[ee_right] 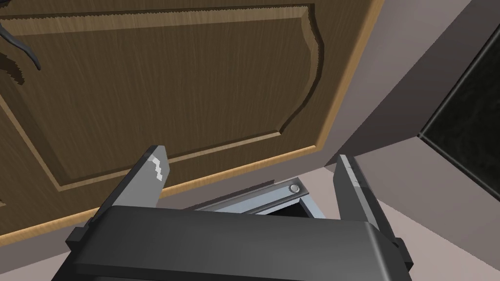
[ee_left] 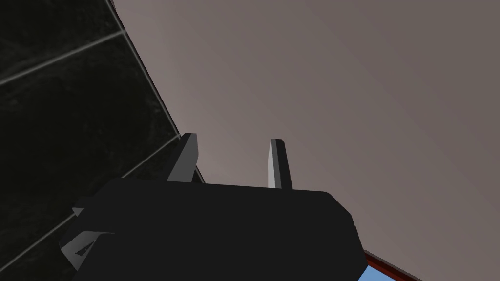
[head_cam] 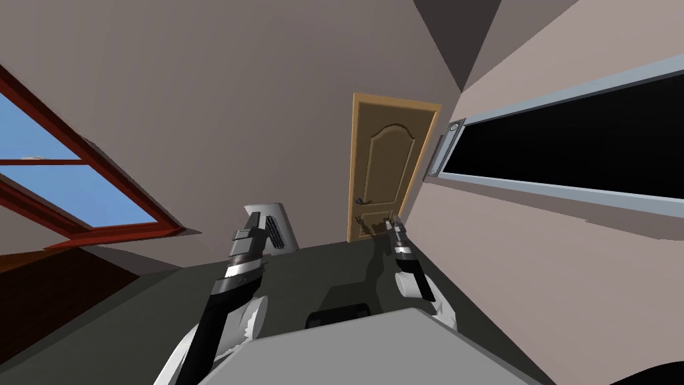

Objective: Pull the door open

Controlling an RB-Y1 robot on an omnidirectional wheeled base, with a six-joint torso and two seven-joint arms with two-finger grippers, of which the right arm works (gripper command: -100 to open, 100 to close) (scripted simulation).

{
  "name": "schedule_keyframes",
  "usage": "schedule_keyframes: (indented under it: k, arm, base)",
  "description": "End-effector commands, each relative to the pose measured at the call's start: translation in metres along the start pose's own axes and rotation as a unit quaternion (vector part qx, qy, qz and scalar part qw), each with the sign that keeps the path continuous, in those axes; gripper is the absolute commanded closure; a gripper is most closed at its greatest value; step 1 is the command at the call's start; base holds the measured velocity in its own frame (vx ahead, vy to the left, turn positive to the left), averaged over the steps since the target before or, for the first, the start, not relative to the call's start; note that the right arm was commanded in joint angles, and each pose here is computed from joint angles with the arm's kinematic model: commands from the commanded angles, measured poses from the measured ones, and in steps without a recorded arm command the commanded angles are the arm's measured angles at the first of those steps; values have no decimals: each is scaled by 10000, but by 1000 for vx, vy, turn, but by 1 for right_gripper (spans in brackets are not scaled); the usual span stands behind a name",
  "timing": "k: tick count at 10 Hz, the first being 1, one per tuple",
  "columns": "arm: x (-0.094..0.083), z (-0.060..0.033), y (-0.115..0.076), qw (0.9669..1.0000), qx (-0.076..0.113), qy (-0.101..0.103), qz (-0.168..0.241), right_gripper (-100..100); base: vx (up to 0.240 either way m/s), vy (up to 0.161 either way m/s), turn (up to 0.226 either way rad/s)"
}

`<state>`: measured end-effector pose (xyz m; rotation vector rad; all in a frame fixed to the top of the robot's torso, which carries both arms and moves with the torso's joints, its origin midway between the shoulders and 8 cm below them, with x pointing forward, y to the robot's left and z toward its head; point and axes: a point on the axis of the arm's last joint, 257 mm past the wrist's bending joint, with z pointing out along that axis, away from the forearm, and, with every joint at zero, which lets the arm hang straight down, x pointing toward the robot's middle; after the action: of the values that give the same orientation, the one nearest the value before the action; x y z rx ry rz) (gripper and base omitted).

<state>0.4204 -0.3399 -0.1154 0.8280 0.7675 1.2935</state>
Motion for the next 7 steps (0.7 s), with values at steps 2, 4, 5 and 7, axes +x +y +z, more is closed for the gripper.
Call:
schedule_keyframes:
  k: [2,4,5,7]
  arm:
    - [-69,-13,-240,9998,209,-24,-20,-100]
    - [-112,-25,-376,9995,324,-40,-33,-100]
    - [-118,-40,-406,9993,359,-46,-36,-100]
    - [-164,-53,-538,9988,474,-65,-50,-100]
  base:
    - [54,-28,94]
    - [48,-29,91]
    - [39,-26,51]
    - [41,-26,75]
